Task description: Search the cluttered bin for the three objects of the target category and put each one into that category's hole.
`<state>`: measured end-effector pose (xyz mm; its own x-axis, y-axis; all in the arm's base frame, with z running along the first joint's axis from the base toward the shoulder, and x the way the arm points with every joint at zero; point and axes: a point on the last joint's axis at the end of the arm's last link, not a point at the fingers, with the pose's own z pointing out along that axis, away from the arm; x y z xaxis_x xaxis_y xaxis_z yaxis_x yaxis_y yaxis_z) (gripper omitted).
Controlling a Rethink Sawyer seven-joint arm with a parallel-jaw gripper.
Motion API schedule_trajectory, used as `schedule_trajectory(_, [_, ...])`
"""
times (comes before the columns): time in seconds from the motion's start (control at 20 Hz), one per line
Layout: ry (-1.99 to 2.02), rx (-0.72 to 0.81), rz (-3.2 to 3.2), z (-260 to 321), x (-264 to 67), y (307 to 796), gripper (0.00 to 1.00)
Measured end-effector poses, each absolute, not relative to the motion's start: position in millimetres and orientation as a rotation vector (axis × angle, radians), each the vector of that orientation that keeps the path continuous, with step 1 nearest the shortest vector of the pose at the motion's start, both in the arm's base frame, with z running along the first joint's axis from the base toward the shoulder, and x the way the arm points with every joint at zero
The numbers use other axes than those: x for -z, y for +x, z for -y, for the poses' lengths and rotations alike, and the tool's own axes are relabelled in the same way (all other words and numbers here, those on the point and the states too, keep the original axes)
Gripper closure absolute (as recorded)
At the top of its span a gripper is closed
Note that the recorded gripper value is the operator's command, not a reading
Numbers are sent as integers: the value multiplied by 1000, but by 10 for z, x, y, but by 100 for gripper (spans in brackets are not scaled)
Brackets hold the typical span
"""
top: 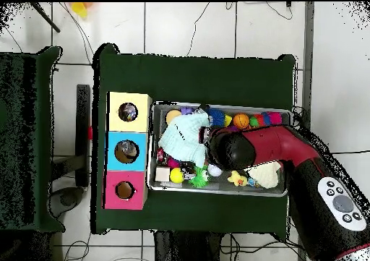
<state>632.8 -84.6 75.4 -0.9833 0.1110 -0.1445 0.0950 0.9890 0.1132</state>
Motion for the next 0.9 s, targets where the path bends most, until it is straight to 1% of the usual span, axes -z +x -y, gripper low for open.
schedule_trajectory(0.25, [132, -169, -2983, 755, -666, 6343, 0])
schedule_trajectory(0.45, [11, -151, -2955, 412, -428, 6283, 0])
schedule_trajectory(0.55, [-68, -160, -2907, 101, -302, 6286, 0])
schedule_trajectory(0.75, [-183, -224, -2786, -685, -64, 6305, 0])
schedule_trajectory(0.9, [-195, -242, -2754, -951, 15, 6261, 0])
